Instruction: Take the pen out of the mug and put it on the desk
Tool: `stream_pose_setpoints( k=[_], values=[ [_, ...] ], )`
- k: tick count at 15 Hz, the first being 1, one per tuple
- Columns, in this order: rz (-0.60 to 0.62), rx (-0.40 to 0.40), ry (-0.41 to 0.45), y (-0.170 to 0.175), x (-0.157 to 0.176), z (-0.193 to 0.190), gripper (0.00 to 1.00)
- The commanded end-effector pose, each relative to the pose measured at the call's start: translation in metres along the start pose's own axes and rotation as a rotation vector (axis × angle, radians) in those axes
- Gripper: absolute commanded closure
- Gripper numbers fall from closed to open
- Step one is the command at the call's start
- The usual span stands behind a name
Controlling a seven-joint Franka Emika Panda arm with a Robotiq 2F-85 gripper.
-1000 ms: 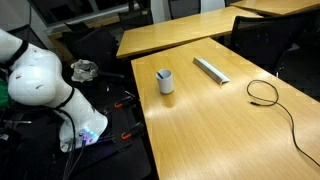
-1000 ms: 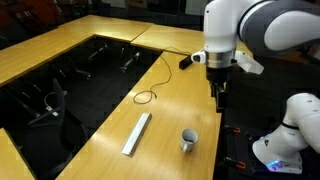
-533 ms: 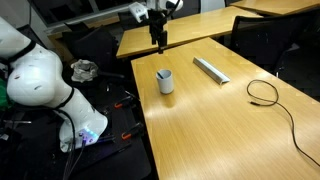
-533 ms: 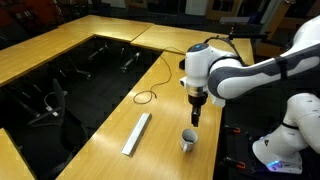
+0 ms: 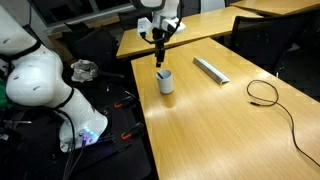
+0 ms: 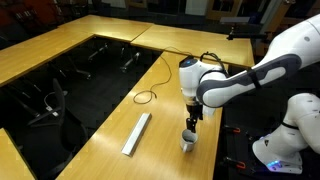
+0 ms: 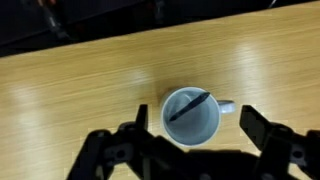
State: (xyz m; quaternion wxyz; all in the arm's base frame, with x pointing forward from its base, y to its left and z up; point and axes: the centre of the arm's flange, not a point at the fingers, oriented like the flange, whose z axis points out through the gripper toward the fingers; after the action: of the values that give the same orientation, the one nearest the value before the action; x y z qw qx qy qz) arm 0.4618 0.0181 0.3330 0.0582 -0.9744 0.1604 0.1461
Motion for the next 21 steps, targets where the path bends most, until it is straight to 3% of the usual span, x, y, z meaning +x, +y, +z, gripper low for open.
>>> stream_pose_setpoints(
  k=[1,2,8,11,21],
  values=[
    [0.103,0.062,0.020,0.007,-0.001,0.015,0.24],
    [0.118,0.073,0.019,0.008,-0.001,0.020,0.28],
    [0.194,0.118,0.015,0.013,0.010,0.060,0.75],
    [0.227,0.140,0.009,0.013,0.017,0.073,0.76],
    [0.308,0.191,0.004,0.010,0.032,0.091,0.58]
  ],
)
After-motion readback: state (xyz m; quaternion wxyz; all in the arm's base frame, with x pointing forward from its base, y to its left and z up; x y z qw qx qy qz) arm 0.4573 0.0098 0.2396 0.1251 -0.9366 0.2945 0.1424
